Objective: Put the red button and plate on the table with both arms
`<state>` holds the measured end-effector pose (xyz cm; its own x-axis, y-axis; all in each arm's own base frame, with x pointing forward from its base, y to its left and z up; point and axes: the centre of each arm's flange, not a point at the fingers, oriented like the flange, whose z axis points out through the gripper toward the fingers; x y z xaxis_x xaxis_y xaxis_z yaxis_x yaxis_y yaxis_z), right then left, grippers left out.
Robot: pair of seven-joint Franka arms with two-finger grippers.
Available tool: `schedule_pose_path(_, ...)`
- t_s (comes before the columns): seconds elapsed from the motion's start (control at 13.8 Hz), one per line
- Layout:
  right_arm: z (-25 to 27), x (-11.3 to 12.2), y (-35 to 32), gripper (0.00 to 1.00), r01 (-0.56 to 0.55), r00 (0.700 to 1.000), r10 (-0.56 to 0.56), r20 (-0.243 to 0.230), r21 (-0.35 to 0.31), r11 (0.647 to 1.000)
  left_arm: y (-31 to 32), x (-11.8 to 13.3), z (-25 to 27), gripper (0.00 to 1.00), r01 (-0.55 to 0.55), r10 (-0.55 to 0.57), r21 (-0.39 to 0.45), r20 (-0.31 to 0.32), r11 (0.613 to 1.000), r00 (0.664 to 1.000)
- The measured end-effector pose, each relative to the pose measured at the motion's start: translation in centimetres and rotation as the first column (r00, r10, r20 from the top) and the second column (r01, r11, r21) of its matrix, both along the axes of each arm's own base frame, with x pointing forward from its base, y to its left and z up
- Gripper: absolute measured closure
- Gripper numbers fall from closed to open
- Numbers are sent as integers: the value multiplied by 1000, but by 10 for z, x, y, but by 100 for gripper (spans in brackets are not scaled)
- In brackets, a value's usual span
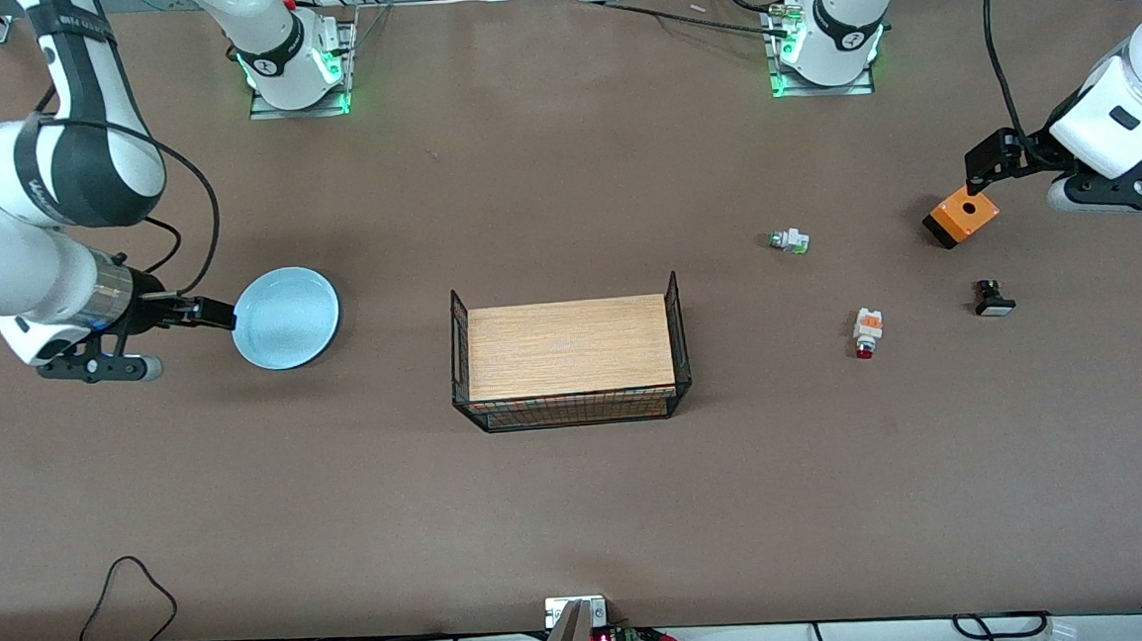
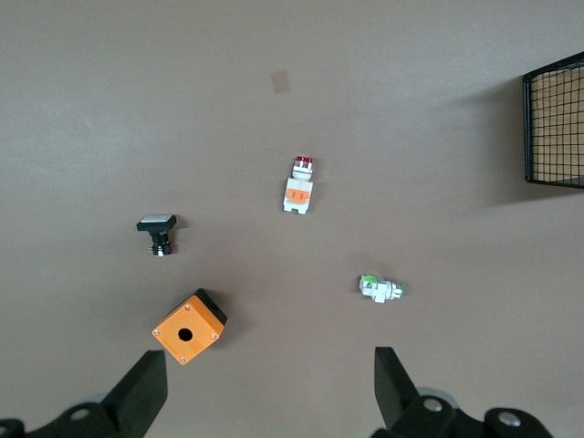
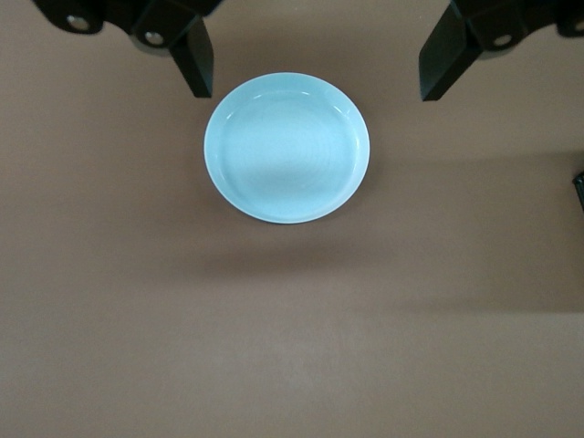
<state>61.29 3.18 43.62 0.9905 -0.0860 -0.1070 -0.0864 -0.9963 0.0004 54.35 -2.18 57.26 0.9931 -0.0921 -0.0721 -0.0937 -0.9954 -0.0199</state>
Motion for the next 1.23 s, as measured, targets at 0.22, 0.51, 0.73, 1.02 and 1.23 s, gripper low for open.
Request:
schedule_pose_path(0.22,54,5,-1,0,-2,1000,2,-5,-12,1000,0,0,0,0,1,-1,0,0,1000,1000)
schedule_pose_path(0.51,110,4,-17,0,23,1000,-23,-3,-15,1000,0,0,0,0,1,-1,0,0,1000,1000)
schedule_pose_path(0.73,131,1,-39,0,6,1000,-7,-10,-10,1000,0,0,0,0,1,-1,0,0,1000,1000)
schedule_pose_path(1.02,124,-1,-49,0,-12,1000,12,-22,-6,1000,0,0,0,0,1,-1,0,-1,1000,1000)
schedule_pose_path(1.23,122,-13,-52,0,-24,1000,24,19,-1,1000,0,0,0,0,1,-1,0,-1,1000,1000)
